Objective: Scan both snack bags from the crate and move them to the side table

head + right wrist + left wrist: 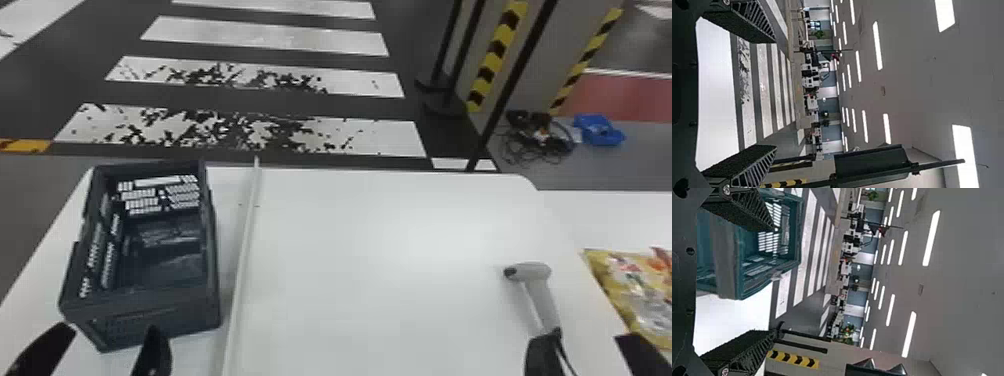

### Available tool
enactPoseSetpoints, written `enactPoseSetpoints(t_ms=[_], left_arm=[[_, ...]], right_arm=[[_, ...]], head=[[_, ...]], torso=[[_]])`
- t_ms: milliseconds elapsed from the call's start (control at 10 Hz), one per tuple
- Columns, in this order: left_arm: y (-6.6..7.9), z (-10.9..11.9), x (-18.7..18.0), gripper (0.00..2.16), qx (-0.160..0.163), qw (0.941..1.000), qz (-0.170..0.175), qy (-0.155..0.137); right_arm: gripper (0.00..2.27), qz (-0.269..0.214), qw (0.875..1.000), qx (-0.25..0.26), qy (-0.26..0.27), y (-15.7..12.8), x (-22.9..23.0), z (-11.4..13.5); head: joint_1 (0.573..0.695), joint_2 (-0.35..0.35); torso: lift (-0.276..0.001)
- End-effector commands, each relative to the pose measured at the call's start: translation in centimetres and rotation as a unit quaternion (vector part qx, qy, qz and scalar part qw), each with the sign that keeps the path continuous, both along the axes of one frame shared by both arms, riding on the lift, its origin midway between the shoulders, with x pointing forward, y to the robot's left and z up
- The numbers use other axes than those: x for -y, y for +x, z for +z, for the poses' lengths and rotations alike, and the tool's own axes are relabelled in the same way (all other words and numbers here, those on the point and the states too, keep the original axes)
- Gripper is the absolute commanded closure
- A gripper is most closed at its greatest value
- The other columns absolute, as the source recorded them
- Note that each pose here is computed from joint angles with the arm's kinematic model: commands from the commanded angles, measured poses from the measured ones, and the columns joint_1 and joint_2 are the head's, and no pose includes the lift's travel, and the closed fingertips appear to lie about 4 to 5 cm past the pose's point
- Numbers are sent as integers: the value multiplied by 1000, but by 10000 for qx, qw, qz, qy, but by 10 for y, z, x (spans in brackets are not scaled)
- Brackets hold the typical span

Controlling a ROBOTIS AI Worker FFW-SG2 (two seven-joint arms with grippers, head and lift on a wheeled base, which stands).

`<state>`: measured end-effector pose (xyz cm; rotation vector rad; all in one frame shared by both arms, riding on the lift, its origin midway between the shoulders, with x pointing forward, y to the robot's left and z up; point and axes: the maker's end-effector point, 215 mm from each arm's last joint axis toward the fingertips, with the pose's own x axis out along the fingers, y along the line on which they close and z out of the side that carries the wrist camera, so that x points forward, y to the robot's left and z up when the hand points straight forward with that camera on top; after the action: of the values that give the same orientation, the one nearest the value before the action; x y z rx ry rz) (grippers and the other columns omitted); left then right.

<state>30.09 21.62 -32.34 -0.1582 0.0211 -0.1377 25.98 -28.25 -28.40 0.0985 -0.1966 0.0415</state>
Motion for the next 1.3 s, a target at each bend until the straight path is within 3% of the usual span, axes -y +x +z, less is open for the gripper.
enactPoseSetpoints(t_ms=[0, 200, 300, 1200], left_arm=[[-16, -26, 16, 66, -349, 9993, -114, -16], [-27, -47, 26, 66, -610, 9980, -163, -69], [-26, -51, 25, 66, -639, 9978, -163, -57], [-19, -54, 26, 70, -666, 9973, -281, -109]], right_arm=[[26, 25, 9997, -240, -51, -15, -4, -16], [36, -15, 9993, -353, -86, -25, 1, -24], [43, -26, 9993, -356, -81, -24, 1, -27], [76, -53, 9999, -131, -68, -25, 1, -14]], head=[[695, -138], [695, -187], [695, -201], [695, -216]], torso=[[-95], [-95], [-95], [-95]])
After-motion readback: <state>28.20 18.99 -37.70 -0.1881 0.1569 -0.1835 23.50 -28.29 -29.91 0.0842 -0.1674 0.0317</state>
